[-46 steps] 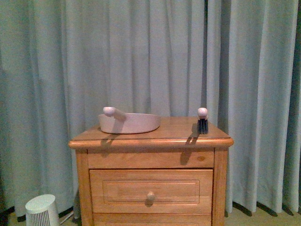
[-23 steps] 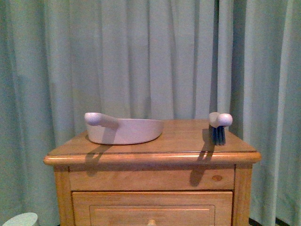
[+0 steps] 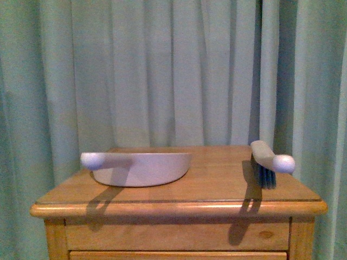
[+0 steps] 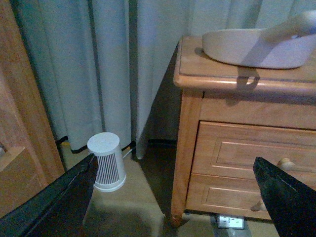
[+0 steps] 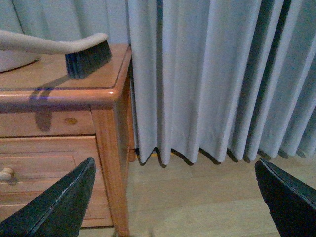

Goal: Clean up trash

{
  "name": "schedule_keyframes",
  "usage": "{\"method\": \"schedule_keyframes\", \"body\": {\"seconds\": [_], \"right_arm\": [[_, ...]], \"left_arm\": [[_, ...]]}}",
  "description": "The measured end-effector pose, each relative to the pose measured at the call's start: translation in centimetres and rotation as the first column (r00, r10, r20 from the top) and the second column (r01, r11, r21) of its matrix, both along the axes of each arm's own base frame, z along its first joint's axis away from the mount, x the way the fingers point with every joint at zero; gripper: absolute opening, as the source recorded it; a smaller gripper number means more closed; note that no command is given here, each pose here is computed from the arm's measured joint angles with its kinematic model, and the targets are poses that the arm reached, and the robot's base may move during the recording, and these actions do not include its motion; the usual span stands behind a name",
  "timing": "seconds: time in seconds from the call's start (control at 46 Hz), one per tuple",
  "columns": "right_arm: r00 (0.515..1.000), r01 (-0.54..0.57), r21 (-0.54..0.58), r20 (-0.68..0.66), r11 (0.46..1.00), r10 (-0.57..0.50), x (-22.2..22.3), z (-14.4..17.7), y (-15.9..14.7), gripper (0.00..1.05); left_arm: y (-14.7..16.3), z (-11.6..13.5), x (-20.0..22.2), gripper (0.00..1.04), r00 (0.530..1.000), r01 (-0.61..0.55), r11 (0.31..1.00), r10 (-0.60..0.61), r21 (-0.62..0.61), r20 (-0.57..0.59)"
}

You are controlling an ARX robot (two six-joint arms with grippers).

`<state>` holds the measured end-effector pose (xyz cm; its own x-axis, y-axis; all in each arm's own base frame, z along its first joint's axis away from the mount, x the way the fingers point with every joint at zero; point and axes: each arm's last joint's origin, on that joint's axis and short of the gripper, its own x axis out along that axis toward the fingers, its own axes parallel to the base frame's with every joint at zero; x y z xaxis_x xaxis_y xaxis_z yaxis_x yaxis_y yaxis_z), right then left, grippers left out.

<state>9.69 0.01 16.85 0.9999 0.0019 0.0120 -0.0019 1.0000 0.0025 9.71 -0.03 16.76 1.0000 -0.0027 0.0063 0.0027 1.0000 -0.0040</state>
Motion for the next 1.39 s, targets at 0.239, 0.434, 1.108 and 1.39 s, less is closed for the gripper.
{"method": "schedule_keyframes", "body": {"seconds": [0.239,0.434,1.108,1.39], "right_arm": [[1.000,0.000,0.000,0.000,1.000,0.000,0.0,0.0,0.0,0.97],[1.000,0.000,0.000,0.000,1.000,0.000,0.0,0.0,0.0,0.97],[1.000,0.000,0.000,0.000,1.000,0.000,0.0,0.0,0.0,0.97],[1.000,0.000,0.000,0.000,1.000,0.000,0.0,0.0,0.0,0.97]], "left_arm": [[0.0,0.0,0.0,0.97,1.000,0.000,1.000,0.000,0.000,0.000],[0.0,0.0,0.0,0.97,1.000,0.000,1.000,0.000,0.000,0.000],[-11.2,11.9,20.7,0.97,0.755,0.305,0.952,-0.216,0.040,-0.619],[-13.3,7.6,25.4,0.97,0.693,0.238,0.971,-0.149,0.029,-0.705]]}}
